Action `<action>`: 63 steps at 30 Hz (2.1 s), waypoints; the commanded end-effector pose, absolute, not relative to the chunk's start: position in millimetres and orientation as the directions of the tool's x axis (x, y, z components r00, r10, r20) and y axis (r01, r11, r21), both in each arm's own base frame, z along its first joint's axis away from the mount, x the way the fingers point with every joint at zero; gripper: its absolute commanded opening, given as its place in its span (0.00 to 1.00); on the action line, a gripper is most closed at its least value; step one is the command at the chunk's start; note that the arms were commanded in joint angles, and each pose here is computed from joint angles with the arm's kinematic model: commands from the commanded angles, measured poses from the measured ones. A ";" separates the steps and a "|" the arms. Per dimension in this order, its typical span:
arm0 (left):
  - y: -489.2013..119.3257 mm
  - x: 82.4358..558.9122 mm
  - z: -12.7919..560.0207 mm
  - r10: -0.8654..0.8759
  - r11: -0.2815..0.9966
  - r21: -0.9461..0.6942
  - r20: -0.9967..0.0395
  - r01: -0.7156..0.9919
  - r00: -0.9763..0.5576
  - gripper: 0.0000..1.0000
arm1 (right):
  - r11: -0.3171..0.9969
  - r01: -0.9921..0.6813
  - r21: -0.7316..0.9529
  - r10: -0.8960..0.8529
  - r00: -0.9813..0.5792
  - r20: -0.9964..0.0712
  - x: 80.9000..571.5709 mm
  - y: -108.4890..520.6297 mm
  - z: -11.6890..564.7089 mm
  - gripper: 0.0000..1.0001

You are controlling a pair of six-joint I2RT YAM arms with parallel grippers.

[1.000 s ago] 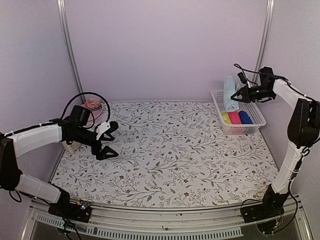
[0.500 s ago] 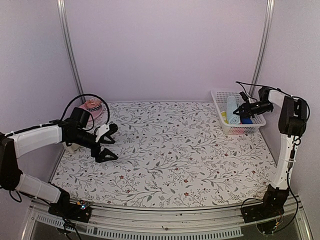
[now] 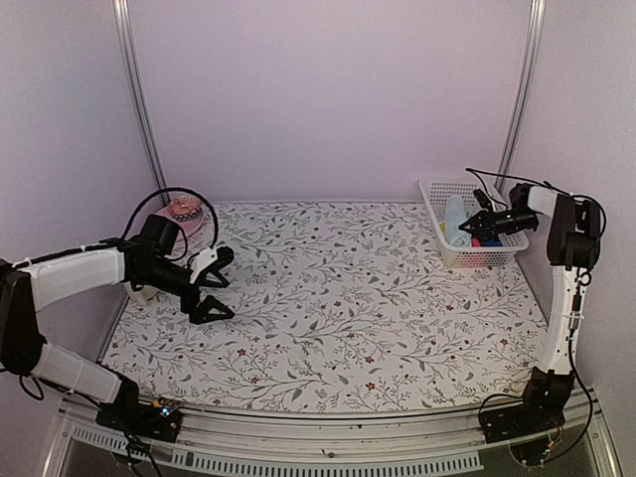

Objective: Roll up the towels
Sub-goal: Place the towel in the bin, then adjust the towel in the bin.

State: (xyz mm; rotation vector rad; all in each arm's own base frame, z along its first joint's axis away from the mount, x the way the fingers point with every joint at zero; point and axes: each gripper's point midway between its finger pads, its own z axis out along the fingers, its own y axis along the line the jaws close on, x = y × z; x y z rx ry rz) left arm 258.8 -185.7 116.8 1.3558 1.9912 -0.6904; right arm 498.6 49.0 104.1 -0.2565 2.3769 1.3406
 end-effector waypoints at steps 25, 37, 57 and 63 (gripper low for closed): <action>-180.1 260.4 109.0 0.603 0.352 -0.116 -0.732 0.929 -0.319 0.97 | 0.733 -0.284 0.618 0.025 -0.897 -0.442 497.0 23.5 122.3 0.40; -178.6 261.9 107.1 0.605 0.360 -0.113 -0.727 0.926 -0.324 0.97 | 0.827 -0.321 0.461 -0.038 -0.851 -0.524 511.1 32.6 155.0 0.39; -177.2 263.4 104.4 0.611 0.367 -0.106 -0.722 0.924 -0.325 0.97 | 0.971 -0.241 0.010 -0.189 -0.785 -0.590 523.4 97.0 180.1 0.61; -176.7 263.2 104.1 0.612 0.369 -0.103 -0.721 0.924 -0.324 0.97 | 0.973 -0.217 -0.082 -0.225 -0.793 -0.566 518.9 100.8 174.0 0.58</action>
